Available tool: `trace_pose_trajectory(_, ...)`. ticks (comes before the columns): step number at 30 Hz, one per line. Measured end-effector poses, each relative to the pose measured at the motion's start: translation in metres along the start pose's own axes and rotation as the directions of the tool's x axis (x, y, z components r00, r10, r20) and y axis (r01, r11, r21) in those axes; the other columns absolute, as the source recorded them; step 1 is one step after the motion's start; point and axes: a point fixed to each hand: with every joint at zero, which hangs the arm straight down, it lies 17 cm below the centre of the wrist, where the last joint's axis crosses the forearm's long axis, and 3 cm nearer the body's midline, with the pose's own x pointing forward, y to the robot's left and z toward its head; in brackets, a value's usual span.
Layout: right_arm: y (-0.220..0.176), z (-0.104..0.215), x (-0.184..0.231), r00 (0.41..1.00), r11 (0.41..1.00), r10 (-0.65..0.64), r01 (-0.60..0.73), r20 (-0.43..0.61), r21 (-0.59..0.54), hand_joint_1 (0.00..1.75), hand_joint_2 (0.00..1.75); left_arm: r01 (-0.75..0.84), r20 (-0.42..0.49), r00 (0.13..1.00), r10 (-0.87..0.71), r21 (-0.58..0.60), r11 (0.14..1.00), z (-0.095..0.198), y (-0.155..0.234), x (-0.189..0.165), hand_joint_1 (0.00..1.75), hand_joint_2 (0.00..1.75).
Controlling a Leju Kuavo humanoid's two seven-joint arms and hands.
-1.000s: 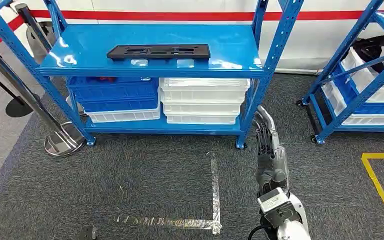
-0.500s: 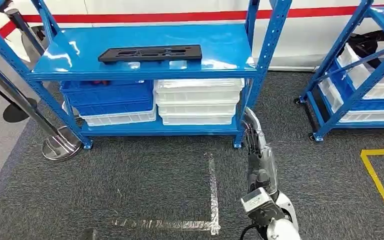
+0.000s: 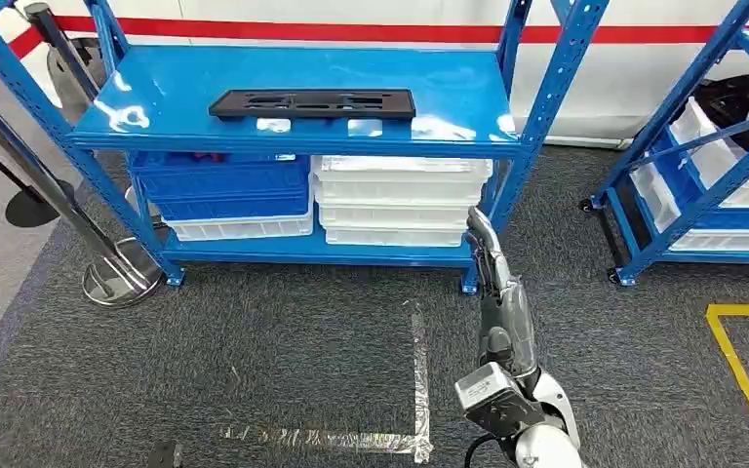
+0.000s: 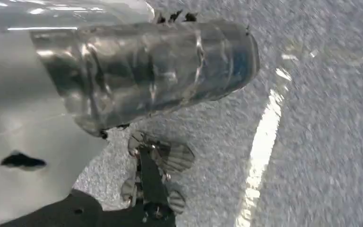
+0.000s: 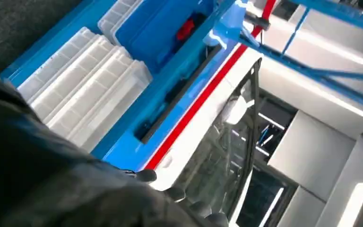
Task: Take the parts from the cabinet and place them on the table.
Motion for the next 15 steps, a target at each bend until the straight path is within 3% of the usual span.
trace_pose_trajectory(15,0.0015,-0.0018,-0.0001,0.999,0.999,-0.046,0.046,0.001,0.021,0.00,0.00,0.005,0.031,0.999,-0.006,0.025,1.000,0.0043,-0.0071,0.0017,0.00,0.00)
